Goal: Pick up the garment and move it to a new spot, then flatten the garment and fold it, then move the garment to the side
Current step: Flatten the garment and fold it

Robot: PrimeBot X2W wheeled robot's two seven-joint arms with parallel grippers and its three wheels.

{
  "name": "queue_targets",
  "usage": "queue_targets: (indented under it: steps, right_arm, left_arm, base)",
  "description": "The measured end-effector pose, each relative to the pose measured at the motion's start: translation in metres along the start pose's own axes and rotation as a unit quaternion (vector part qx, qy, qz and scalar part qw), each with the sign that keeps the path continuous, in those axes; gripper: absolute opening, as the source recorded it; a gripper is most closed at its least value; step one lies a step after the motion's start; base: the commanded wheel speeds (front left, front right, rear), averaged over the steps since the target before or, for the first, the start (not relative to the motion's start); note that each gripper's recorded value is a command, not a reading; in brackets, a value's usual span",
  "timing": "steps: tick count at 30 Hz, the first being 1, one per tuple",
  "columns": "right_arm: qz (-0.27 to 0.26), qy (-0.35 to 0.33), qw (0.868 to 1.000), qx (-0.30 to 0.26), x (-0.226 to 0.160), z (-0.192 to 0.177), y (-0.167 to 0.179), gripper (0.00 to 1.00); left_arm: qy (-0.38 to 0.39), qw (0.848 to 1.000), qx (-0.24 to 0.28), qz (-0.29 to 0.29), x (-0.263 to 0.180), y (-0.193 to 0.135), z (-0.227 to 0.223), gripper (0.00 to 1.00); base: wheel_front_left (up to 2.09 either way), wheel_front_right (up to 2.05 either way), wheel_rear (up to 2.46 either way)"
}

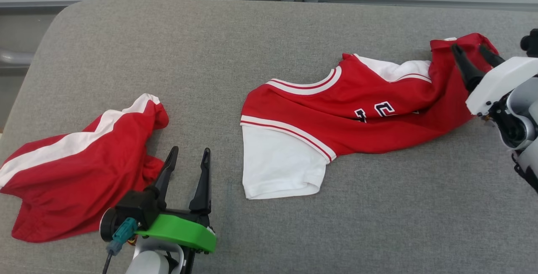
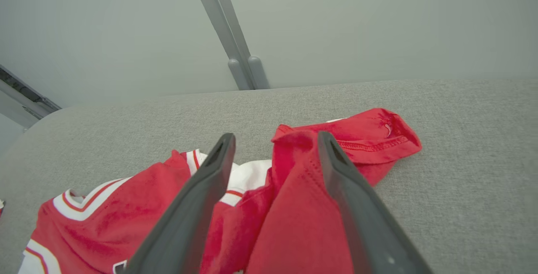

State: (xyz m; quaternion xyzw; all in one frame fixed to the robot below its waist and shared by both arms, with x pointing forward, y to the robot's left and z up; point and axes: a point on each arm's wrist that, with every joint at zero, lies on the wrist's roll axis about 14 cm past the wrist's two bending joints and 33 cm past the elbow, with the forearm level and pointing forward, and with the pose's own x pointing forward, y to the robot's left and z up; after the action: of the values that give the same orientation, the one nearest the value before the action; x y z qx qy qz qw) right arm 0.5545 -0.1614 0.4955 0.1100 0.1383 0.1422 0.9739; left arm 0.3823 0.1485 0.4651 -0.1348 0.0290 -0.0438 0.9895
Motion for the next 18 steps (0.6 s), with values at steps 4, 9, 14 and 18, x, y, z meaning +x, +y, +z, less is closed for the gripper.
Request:
queue_targets:
  steps: [4,9,14,18]
  right_arm:
    - [-0.004,0.001,1.000,0.017,0.001,0.005,-0.010,1.00]
    - [-0.034,-0.006,0.999,0.007,-0.004,0.010,-0.038,1.00]
    - [-0.065,-0.021,0.998,0.011,-0.016,0.016,-0.064,1.00]
    - [-0.098,0.005,0.995,0.009,-0.037,-0.004,-0.092,1.00]
  left_arm:
    - [0.009,1.000,0.000,0.005,-0.001,0.004,-0.006,1.00]
    - [0.013,1.000,-0.001,0.011,-0.001,0.007,-0.008,1.00]
    - [0.012,1.000,-0.001,0.013,-0.002,0.008,-0.008,1.00]
    - [0.011,1.000,-0.003,0.012,-0.002,0.006,-0.007,1.00]
  base:
    - [0.00,0.00,0.00]
    - [0.00,0.00,0.00]
    - [0.00,0.00,0.00]
    - [0.00,0.00,0.00]
